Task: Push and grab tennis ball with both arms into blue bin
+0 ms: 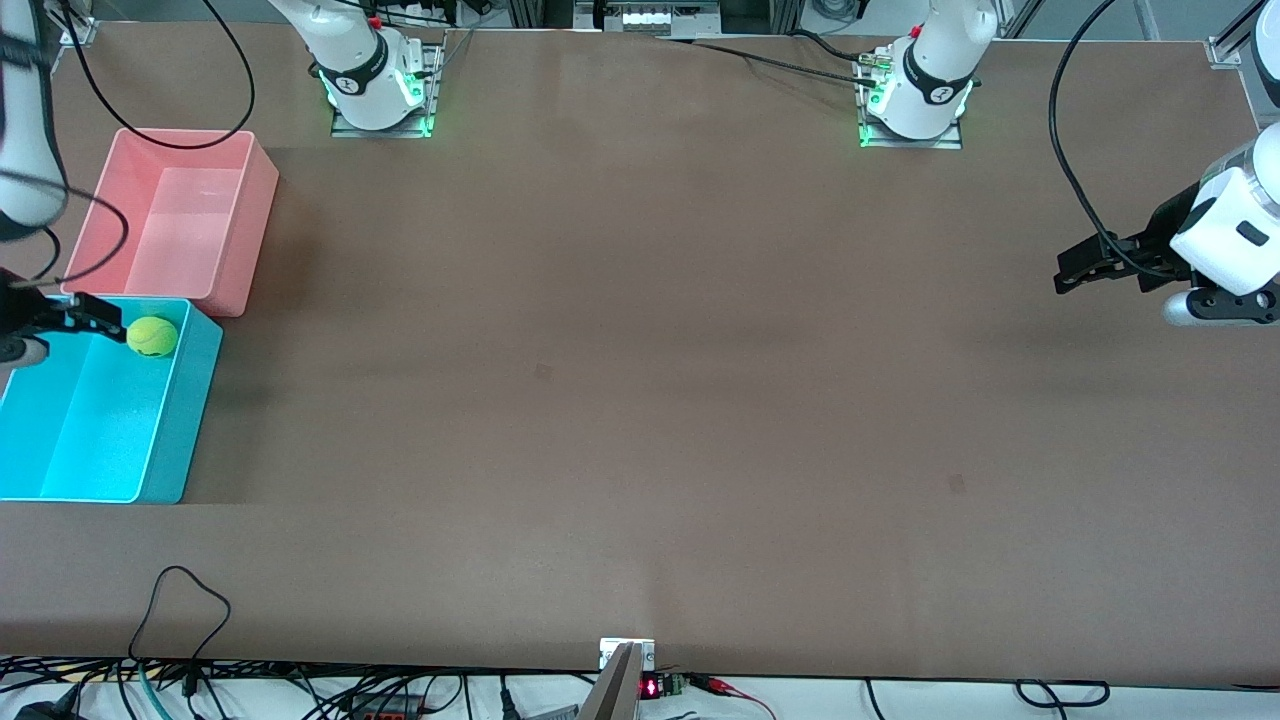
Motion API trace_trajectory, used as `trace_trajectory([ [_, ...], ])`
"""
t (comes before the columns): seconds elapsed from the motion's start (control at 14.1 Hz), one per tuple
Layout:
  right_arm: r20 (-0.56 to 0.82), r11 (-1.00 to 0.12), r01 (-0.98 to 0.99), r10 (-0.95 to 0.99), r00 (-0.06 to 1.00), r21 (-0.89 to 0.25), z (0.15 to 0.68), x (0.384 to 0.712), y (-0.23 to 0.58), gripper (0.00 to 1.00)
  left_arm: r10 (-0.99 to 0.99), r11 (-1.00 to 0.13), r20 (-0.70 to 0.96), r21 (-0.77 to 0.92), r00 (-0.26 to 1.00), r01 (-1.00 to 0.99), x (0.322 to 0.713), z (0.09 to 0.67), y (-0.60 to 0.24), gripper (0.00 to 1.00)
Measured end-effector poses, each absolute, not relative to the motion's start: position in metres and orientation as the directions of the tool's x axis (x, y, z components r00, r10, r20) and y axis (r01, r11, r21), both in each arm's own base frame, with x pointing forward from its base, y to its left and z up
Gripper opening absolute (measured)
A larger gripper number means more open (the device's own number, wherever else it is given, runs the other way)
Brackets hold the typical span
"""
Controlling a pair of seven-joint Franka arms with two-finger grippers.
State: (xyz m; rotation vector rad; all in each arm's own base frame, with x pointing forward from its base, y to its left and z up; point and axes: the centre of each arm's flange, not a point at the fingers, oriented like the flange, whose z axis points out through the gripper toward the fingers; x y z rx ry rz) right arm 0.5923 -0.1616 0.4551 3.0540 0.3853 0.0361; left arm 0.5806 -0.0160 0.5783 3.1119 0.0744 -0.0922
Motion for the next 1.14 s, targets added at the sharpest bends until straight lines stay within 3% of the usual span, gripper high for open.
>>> trace_trajectory([
  [0.28, -0.033, -0.987, 0.16, 0.159, 0.987, 0.025, 0.541, 0.579, -0.082, 1.0, 0.048, -0.998, -0.06, 0.026, 0.997, 0.049, 0.581, 0.578, -0.016, 1.0],
  [0.5, -0.081, -0.991, 0.136, 0.134, 0.988, 0.021, 0.578, 0.568, -0.021, 1.0, 0.048, -0.998, -0.06, 0.026, 0.997, 0.049, 0.581, 0.578, -0.016, 1.0],
  [1.14, -0.105, -0.992, 0.125, 0.122, 0.987, 0.023, 0.582, 0.563, 0.001, 1.0, 0.048, -0.998, -0.06, 0.026, 0.997, 0.049, 0.581, 0.578, -0.016, 1.0],
])
